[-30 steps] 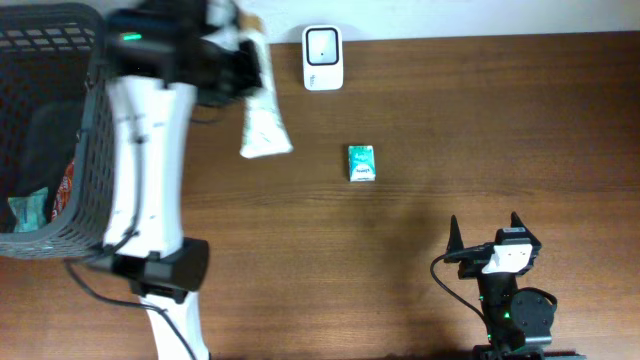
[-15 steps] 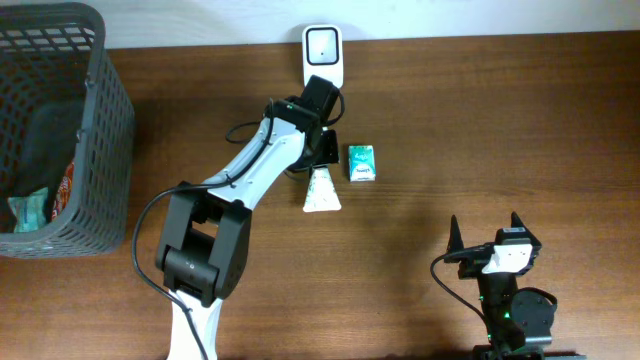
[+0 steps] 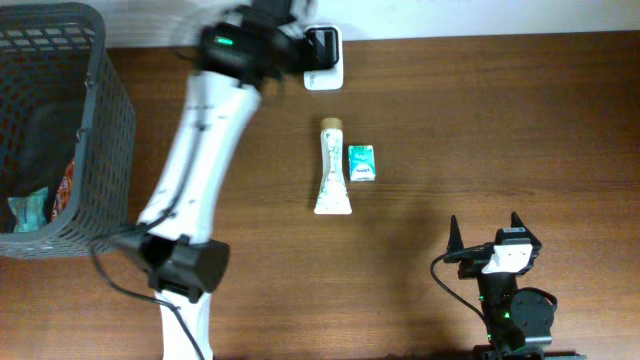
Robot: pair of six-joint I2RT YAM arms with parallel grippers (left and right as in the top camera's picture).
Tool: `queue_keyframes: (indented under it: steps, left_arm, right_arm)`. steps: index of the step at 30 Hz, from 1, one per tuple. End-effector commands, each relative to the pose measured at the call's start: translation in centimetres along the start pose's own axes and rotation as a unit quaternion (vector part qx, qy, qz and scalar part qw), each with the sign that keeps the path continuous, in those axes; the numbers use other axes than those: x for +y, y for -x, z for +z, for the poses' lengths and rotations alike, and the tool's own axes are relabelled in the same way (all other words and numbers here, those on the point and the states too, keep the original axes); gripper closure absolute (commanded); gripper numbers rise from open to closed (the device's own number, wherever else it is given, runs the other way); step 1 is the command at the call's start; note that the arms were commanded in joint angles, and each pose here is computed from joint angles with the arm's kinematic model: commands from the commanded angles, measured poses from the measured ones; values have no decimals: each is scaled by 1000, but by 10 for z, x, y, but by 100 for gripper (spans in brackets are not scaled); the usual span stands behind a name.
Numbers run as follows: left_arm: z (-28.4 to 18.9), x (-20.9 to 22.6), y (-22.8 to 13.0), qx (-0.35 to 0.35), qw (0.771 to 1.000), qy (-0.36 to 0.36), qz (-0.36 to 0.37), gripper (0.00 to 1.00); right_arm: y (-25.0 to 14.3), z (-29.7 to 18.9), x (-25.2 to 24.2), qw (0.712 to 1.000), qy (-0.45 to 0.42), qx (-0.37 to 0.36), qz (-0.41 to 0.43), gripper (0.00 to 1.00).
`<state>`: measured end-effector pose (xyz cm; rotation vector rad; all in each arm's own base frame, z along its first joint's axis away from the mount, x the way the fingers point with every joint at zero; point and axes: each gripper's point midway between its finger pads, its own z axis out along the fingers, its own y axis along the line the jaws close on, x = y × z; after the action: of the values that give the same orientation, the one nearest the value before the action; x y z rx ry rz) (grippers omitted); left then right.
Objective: Scan the item barcode
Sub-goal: 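Place the white tube beside the tissue pack with left gripper, then reach into the basket and grasp the red snack bar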
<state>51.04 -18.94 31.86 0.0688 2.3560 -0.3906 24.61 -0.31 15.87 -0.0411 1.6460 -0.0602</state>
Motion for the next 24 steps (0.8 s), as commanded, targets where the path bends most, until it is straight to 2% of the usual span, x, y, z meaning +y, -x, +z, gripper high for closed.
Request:
queue_keyframes:
  steps: [1, 4, 7, 9, 10, 15, 17, 18, 21, 24]
  left_arm:
    - [-108, 82, 79, -138, 984, 88, 71, 1]
    - [-184, 190, 107, -203, 952, 224, 50, 5]
    - [-210, 271, 85, -153, 940, 300, 50, 5]
    - [-220, 326, 57, -107, 935, 338, 9, 26]
    - [-220, 341, 47, -92, 934, 346, -4, 26]
    - [-182, 431, -35, 35, 927, 363, -88, 27]
    - [-161, 452, -66, 80, 925, 357, -100, 27]
    - [-146, 463, -90, 109, 924, 350, -110, 31]
    - [-102, 472, -139, 160, 929, 309, -122, 34]
    - [-70, 471, -176, 191, 933, 279, -121, 33]
  right_arm:
    - [-4, 0, -2, 1000, -5, 3, -3, 1]
    - [-4, 0, -2, 1000, -5, 3, -3, 1]
    - [-4, 0, -2, 1000, -5, 3, -3, 1]
    - [-4, 0, -2, 1000, -5, 3, -3, 2]
    - [-4, 0, -2, 1000, -5, 3, -3, 1]
    - [-4, 0, -2, 1000, -5, 3, -3, 1]
    - [-4, 0, -2, 1000, -5, 3, -3, 1]
    - [-4, 0, -2, 1000, -5, 3, -3, 1]
    - [-4, 0, -2, 1000, -5, 3, -3, 1]
    - [-4, 0, -2, 1000, -5, 3, -3, 1]
